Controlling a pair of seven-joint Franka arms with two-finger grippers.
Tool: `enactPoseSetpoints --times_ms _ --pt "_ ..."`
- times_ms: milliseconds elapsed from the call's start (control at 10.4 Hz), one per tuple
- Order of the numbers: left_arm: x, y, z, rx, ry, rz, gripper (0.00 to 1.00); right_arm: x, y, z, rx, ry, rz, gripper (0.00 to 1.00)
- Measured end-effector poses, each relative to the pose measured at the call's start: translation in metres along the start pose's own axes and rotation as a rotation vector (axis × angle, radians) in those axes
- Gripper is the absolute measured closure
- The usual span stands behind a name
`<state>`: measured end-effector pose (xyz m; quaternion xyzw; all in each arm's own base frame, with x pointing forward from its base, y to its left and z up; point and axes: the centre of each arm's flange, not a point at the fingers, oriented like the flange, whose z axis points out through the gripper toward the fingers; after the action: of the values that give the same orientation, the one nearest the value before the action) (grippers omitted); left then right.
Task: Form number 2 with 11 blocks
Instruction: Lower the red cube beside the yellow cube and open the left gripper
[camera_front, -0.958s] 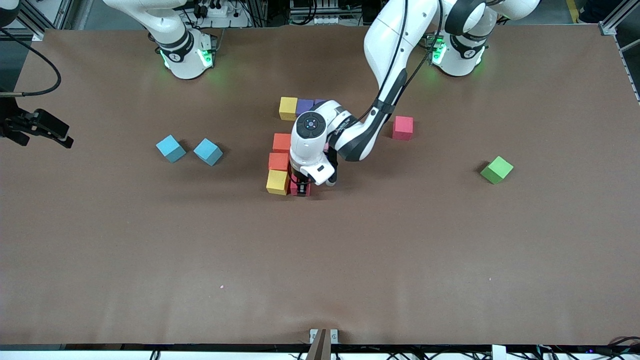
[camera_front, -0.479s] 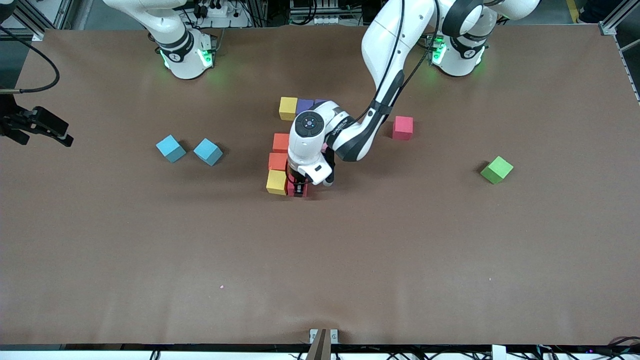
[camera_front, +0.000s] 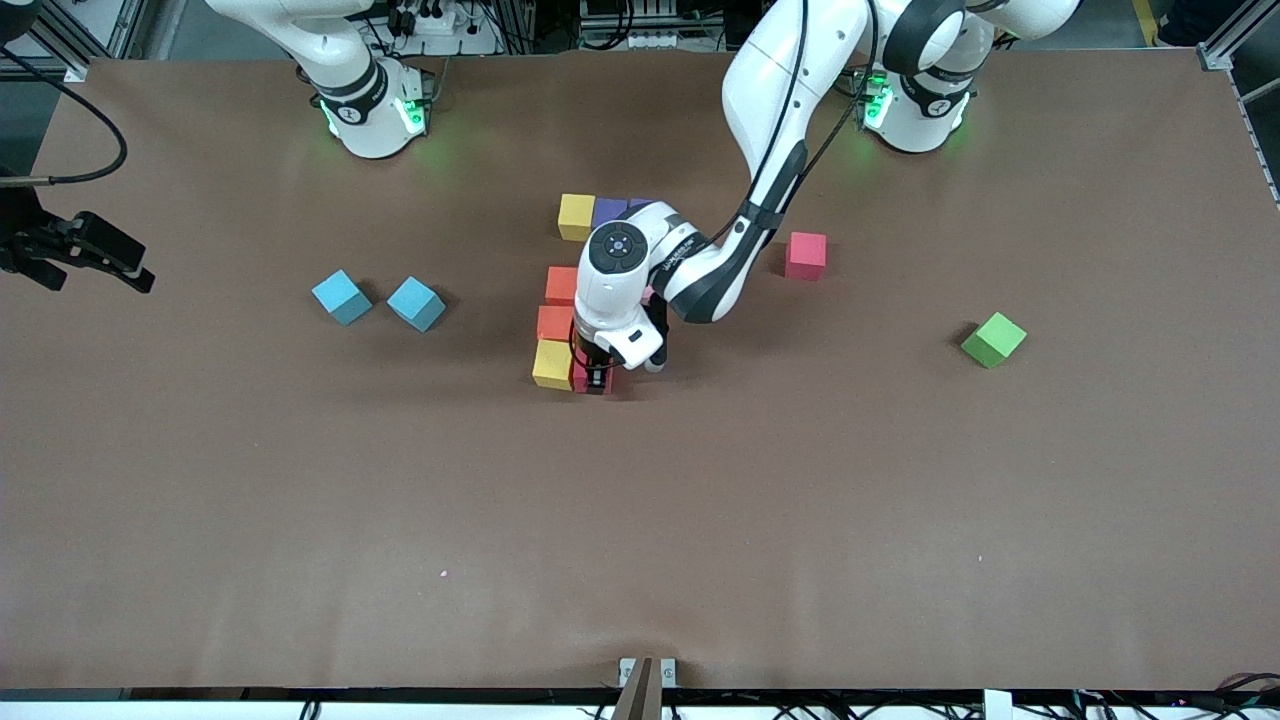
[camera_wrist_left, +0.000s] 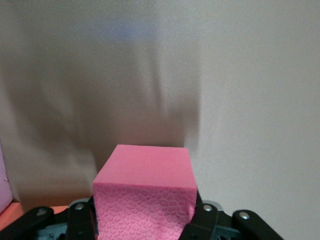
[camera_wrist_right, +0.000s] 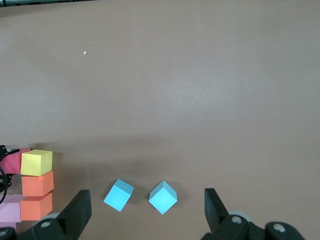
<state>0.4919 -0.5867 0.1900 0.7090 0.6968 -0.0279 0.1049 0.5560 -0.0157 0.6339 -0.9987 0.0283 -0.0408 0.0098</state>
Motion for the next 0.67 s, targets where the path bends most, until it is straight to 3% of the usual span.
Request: enactPoseSetpoints --times_ms 96,383,671 --pt "0.0001 -0.0002 0.0012 -0.001 -0.001 0.0 0.3 0.0001 0.0003 -0.0005 0.0 0.001 0.001 0.0" --pt "-0.0016 -0.0024 0.0035 -0.003 -0.003 0.004 0.0 0.0001 0.0014 -0.001 0.0 0.002 0.003 0.0" --pt "-0.0081 -0.0016 -0.0042 -0.004 -0.008 0.009 0.0 0.0003 0.0011 -0.0011 0.0 0.002 0.002 0.0"
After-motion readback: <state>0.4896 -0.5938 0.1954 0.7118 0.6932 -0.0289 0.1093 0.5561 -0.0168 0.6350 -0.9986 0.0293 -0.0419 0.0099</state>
